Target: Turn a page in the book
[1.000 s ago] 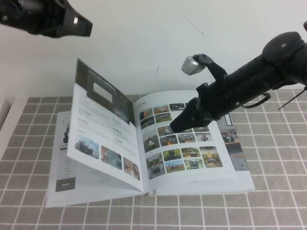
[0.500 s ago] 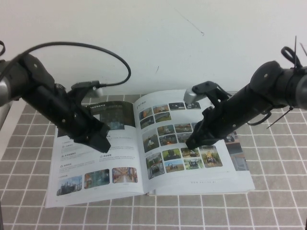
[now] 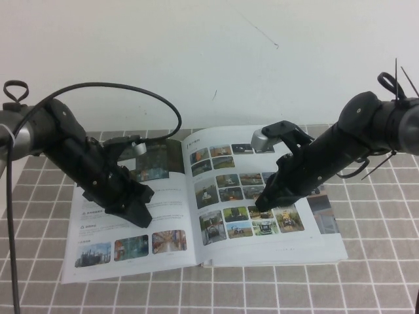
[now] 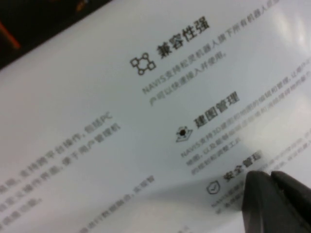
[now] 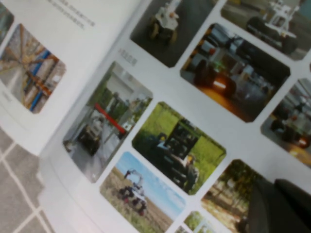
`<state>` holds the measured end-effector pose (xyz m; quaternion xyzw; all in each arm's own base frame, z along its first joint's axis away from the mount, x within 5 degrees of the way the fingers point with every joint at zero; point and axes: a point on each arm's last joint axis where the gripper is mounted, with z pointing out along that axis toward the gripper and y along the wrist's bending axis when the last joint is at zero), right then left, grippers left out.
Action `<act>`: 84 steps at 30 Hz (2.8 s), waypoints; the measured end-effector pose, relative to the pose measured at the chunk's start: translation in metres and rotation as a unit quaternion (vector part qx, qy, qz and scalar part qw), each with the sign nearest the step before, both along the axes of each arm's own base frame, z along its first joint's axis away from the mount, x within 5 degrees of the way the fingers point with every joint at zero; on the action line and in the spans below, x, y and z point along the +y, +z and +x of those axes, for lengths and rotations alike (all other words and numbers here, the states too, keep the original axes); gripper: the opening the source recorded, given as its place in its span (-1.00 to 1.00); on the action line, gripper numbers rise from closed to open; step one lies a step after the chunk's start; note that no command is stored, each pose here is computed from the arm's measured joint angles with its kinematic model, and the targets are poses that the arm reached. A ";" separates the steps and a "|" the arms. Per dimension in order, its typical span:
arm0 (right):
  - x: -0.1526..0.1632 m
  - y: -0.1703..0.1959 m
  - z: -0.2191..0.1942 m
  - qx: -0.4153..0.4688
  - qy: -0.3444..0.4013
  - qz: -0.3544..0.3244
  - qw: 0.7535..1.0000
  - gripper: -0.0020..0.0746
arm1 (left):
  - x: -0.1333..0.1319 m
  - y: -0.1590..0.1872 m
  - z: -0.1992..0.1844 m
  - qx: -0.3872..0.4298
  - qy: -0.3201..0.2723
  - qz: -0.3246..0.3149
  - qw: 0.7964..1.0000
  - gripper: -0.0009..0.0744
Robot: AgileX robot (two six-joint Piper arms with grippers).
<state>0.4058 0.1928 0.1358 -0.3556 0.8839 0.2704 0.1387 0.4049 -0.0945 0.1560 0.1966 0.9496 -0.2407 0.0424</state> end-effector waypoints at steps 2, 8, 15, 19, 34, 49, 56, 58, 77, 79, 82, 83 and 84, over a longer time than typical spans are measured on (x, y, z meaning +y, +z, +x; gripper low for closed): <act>0.000 0.013 -0.002 -0.009 0.002 0.004 1.000 -0.95 | -0.003 0.008 -0.003 0.009 -0.001 -0.017 1.000 -0.99; -0.007 0.101 -0.016 -0.089 -0.005 0.038 0.995 -0.95 | -0.011 0.089 -0.007 -0.046 -0.008 -0.082 0.996 -0.99; -0.036 0.237 -0.076 -0.229 -0.008 0.080 0.970 -0.95 | -0.004 0.245 -0.070 -0.242 -0.020 -0.115 0.963 -0.99; -0.063 0.300 -0.134 -0.302 -0.014 0.062 0.951 -0.95 | 0.009 0.313 -0.141 -0.346 -0.037 -0.092 0.933 -0.99; -0.159 0.365 -0.328 -0.456 -0.176 -0.013 0.872 -0.95 | 0.053 0.332 -0.353 -0.524 0.032 -0.024 0.851 -0.99; -0.164 0.198 -0.358 -0.393 -0.200 0.012 0.897 -0.95 | 0.066 0.161 -0.379 -0.562 0.178 -0.092 0.802 -0.99; -0.163 0.155 -0.328 -0.447 -0.229 0.006 0.865 -0.95 | 0.074 0.119 -0.349 -0.585 0.234 -0.065 0.774 -0.99; -0.163 0.147 -0.324 -0.455 -0.233 0.007 0.860 -0.95 | 0.076 0.106 -0.343 -0.590 0.248 -0.058 0.766 -0.99; -0.163 0.065 -0.325 -0.371 -0.250 -0.010 0.894 -0.95 | 0.084 0.055 -0.334 -0.583 0.313 -0.055 0.748 -0.99; -0.162 0.063 -0.327 -0.360 -0.246 -0.016 0.900 -0.95 | 0.084 0.055 -0.334 -0.583 0.314 -0.055 0.748 -0.99; -0.162 0.060 -0.328 -0.347 -0.241 -0.022 0.906 -0.95 | 0.084 0.055 -0.334 -0.582 0.314 -0.056 0.748 -0.99; -0.162 0.059 -0.329 -0.342 -0.239 -0.024 0.908 -0.95 | 0.084 0.055 -0.334 -0.582 0.314 -0.056 0.748 -0.99; -0.162 0.058 -0.329 -0.338 -0.237 -0.026 0.910 -0.95 | 0.084 0.055 -0.334 -0.582 0.315 -0.057 0.748 -0.99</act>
